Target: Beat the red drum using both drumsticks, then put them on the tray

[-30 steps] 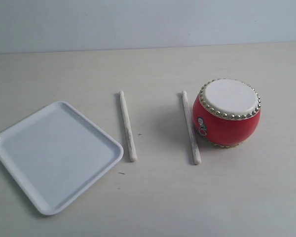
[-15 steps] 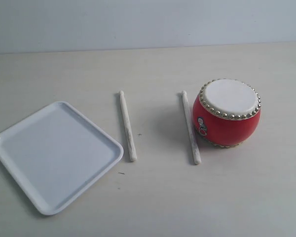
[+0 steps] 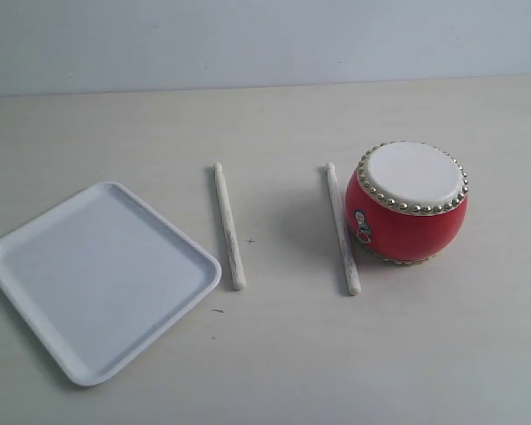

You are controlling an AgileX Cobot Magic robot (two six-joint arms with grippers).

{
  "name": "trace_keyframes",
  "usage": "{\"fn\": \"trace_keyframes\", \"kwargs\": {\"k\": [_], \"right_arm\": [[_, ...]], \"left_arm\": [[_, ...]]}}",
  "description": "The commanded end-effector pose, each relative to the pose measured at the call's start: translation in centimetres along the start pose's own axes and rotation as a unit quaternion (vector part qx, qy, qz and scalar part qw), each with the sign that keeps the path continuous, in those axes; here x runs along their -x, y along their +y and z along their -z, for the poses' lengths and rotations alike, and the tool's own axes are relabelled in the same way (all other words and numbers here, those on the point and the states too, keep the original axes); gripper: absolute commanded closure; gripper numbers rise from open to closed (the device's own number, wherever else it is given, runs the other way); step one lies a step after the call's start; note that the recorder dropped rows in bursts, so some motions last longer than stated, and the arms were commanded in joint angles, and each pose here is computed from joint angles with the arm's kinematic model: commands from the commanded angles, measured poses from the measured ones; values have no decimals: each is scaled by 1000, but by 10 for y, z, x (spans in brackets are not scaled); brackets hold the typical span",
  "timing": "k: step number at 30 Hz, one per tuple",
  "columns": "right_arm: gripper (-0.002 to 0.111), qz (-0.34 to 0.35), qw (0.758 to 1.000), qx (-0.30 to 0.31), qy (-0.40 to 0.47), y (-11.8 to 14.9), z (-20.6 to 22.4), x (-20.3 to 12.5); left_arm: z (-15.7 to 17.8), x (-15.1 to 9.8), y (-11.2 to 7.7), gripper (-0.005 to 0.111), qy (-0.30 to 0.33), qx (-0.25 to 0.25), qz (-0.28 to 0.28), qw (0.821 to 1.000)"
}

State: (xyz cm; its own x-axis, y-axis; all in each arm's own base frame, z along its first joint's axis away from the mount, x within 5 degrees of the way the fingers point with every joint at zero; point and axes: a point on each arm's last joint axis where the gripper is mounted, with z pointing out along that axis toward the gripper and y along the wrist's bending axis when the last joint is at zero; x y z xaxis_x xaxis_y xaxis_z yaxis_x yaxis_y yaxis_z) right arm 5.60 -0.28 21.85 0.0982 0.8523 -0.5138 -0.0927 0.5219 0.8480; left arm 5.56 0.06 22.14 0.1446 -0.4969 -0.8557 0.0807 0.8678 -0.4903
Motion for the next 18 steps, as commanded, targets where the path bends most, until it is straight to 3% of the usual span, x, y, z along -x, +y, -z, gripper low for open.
{"fn": "trace_keyframes", "kwargs": {"k": [1, 4, 6, 9, 11, 13, 15, 18], "right_arm": [[108, -106, 994, 7, -14, 0, 1, 2], [108, -101, 995, 3, -7, -1, 0, 1], [108, -96, 994, -29, 45, -6, 1, -9], [108, -7, 997, -26, 71, 3, 2, -8], [108, 66, 995, -15, 77, 14, 2, -3], [108, 148, 983, -18, 106, 30, -4, 3], [108, 239, 955, -35, 173, 45, -19, 7], [108, 311, 919, -40, 238, 59, -43, 9]], "left_arm": [[1, 4, 0, 107, -26, -9, 156, 987], [1, 10, -2, 107, -59, -25, 164, 984], [3, 18, -4, 107, -98, -41, 176, 979], [3, 22, -2, 107, -119, -41, 236, 963], [2, 18, -1, 107, -98, -31, 241, 965], [1, 11, -2, 107, -48, -16, 207, 977], [-6, 12, -7, 107, 16, 11, 156, 987], [-17, 15, -12, 107, 89, 47, 96, 990]]}}
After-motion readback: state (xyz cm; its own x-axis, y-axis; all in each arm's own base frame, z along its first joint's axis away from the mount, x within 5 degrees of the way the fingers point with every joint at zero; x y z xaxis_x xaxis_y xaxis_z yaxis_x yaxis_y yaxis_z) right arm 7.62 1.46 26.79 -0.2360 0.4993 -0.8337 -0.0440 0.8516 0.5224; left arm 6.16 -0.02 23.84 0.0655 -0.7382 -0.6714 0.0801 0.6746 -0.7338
